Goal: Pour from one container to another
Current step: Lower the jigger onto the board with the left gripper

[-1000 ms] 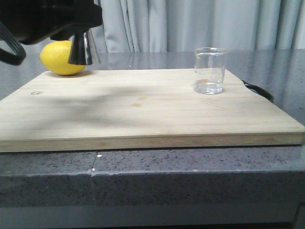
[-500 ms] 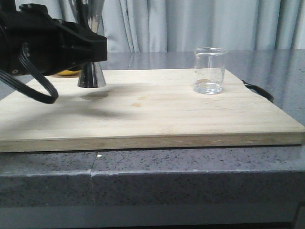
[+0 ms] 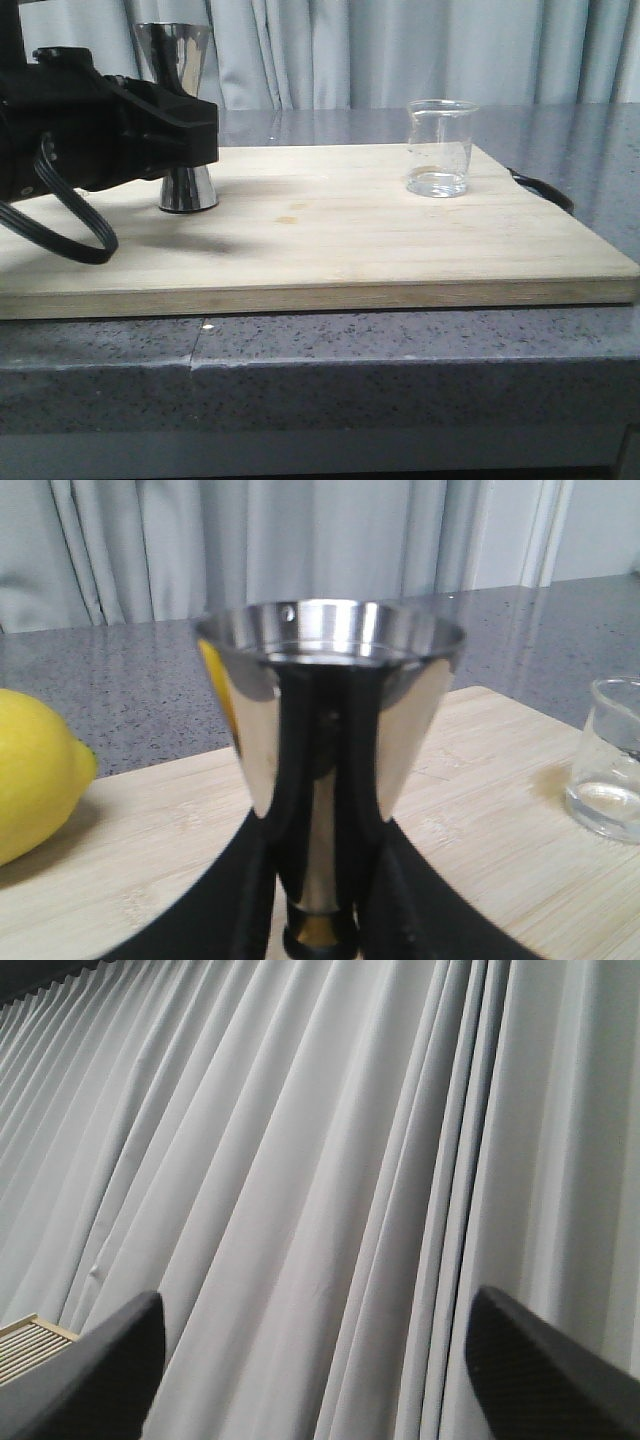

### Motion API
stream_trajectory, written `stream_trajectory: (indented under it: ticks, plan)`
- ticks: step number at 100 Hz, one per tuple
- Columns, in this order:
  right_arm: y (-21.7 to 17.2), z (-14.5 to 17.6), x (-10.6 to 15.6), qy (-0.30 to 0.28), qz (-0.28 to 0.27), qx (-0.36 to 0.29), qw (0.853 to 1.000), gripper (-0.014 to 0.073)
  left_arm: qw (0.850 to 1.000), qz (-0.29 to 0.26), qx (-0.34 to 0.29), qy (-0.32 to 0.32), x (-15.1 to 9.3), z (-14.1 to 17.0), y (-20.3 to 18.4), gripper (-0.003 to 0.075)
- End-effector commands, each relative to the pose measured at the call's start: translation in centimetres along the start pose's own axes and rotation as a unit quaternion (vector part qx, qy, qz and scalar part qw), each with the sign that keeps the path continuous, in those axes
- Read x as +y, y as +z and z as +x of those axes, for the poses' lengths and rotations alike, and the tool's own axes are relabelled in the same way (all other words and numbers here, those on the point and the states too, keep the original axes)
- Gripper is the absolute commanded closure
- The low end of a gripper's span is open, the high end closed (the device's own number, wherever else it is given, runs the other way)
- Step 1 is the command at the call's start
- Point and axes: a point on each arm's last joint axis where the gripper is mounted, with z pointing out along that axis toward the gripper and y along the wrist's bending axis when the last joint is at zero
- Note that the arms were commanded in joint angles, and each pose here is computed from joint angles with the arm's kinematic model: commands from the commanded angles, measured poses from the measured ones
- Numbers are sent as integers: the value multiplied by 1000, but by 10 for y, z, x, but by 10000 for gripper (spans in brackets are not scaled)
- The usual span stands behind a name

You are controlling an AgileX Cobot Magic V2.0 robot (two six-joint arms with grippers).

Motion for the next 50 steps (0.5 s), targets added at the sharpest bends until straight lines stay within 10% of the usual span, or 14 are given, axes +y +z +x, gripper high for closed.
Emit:
stream_trajectory:
  ticks: [1, 50]
  plan:
    - [5, -18, -5, -6, 10, -46, 999, 40, 998, -3, -63, -8, 0, -17, -1, 657]
    - [5, -18, -5, -6, 10, -46, 999, 40, 998, -3, -65, -8, 0, -17, -1, 547]
